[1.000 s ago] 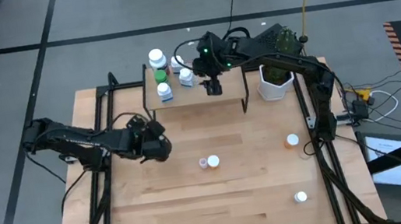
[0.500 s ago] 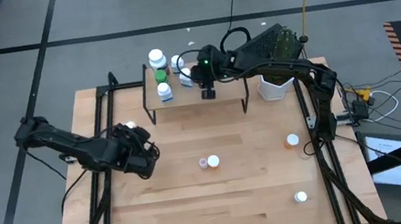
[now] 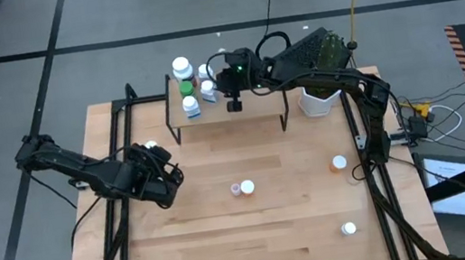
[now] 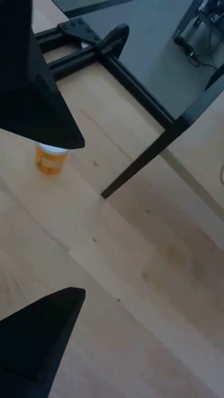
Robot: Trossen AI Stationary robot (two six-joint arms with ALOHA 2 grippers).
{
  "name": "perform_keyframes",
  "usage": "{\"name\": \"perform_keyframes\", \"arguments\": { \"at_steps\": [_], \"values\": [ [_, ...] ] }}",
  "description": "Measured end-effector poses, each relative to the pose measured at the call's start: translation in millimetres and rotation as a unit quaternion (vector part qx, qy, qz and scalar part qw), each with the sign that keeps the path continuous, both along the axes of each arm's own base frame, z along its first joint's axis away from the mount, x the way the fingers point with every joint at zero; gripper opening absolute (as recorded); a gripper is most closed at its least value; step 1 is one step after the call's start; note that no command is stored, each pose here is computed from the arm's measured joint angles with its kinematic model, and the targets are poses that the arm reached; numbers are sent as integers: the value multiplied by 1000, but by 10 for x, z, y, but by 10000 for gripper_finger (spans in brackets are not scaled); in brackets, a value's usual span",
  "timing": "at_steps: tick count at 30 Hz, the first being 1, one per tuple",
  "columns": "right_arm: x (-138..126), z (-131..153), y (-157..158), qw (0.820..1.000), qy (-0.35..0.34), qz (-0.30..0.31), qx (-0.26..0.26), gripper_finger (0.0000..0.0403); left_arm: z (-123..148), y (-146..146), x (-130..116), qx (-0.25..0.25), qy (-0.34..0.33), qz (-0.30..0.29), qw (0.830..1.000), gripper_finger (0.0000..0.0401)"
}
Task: Pick and place medicine bottles onto shelf by color
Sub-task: Put the white blue pill bottle on the shelf aligned with the other white blue pill bottle to the right, then put the white red pill bottle on the shelf
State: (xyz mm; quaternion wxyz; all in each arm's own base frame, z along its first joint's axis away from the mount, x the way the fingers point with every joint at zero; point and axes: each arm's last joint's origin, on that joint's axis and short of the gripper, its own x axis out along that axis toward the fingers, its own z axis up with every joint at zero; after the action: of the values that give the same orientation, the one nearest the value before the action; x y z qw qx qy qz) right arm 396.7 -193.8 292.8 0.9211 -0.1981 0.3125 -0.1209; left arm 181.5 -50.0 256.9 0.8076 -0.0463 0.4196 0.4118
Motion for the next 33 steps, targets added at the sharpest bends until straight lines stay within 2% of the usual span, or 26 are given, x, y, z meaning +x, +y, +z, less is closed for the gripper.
{"name": "perform_keyframes", "arguments": {
  "at_steps": [5,8,11,17,21,24,27,29,33],
  "values": [
    [3,27,-31,999,-8,-27,-20,89,0,0,0,0,0,0,1000,385],
    [-79,51,-11,998,28,-52,-27,89,-2,-1,-2,-4,3,-1,1000,385],
    [-198,137,78,997,55,-59,-6,89,-2,-5,-18,1,9,-3,1000,385],
    [-387,188,510,990,114,-56,64,89,32,-47,-11,59,-39,-8,997,385],
    [-559,113,945,987,131,-63,68,89,-85,-211,125,81,-82,-85,990,376],
    [-738,35,1303,986,145,-57,56,89,-212,-339,245,90,-112,-166,976,354],
    [-937,40,1614,988,132,-35,70,90,-301,-413,345,82,-134,-252,955,331],
    [-1058,47,1789,989,122,-20,80,98,-334,-450,392,79,-159,-302,937,318],
    [-1260,-42,2081,987,121,10,104,132,-417,-507,423,89,-197,-405,888,300]
  ]
}}
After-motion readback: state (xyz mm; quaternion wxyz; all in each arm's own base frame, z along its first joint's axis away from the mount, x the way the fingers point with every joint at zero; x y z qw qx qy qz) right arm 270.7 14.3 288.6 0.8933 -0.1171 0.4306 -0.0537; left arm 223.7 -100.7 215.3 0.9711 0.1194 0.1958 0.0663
